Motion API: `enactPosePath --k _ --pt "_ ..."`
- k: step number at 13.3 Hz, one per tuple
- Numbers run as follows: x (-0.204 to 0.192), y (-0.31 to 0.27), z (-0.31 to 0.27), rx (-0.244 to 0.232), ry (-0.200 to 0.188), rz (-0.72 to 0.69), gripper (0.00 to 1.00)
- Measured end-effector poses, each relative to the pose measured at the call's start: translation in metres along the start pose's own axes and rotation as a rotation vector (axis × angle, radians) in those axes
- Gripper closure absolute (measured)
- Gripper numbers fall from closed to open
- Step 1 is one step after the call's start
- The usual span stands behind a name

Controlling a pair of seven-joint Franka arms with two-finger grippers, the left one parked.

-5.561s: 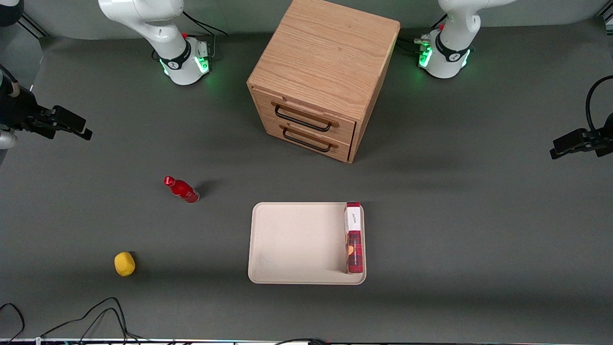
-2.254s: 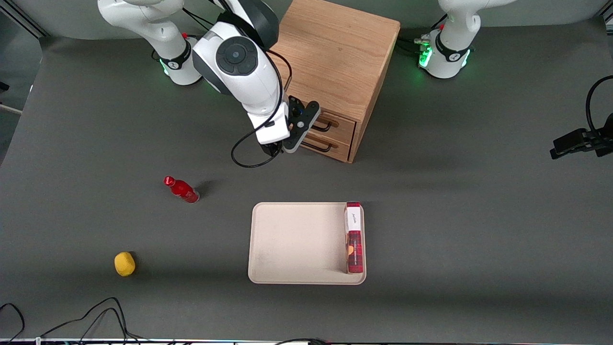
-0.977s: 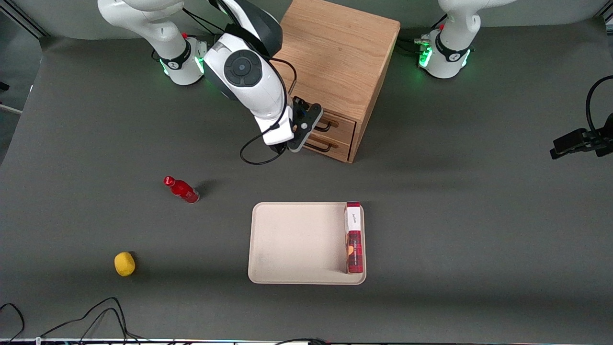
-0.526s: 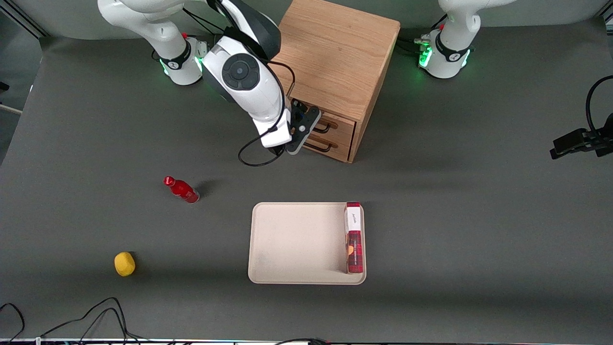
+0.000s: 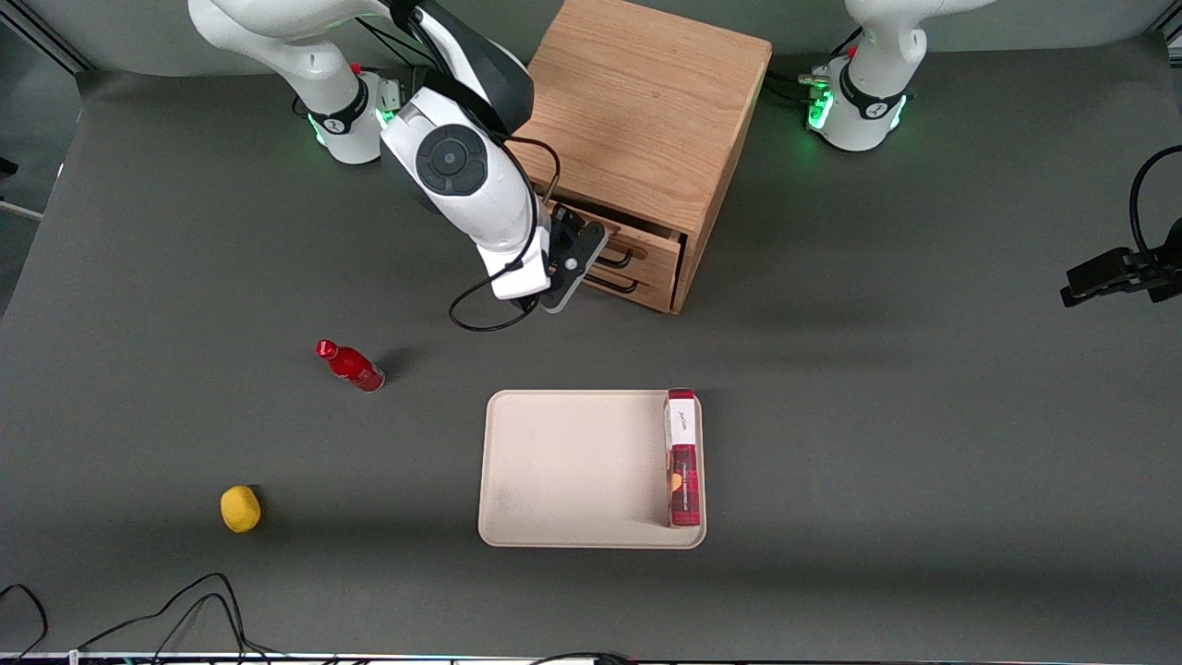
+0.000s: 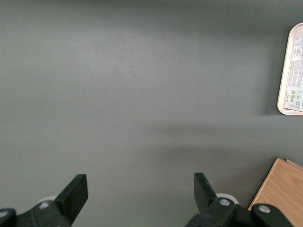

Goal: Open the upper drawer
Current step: 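Pull the upper drawer outward by its handle with the right gripper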

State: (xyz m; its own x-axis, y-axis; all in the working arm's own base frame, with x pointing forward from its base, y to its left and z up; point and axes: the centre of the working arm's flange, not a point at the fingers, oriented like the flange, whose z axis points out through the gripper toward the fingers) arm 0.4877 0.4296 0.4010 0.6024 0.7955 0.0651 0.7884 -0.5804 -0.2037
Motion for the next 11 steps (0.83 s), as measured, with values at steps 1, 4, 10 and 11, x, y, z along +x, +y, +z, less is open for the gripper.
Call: enactPosePath --k 1,4,10,11 --pt "0.0 0.002 -0.001 -0.001 0.002 -0.003 0.0" --pt "-0.001 0.011 -0.004 -0.005 0.01 -0.007 0.0" --pt "0.004 0.031 -0.014 -0.004 0.039 -0.004 0.0" --pt "0.005 0.035 -0.013 0.001 0.04 -0.002 0.0"
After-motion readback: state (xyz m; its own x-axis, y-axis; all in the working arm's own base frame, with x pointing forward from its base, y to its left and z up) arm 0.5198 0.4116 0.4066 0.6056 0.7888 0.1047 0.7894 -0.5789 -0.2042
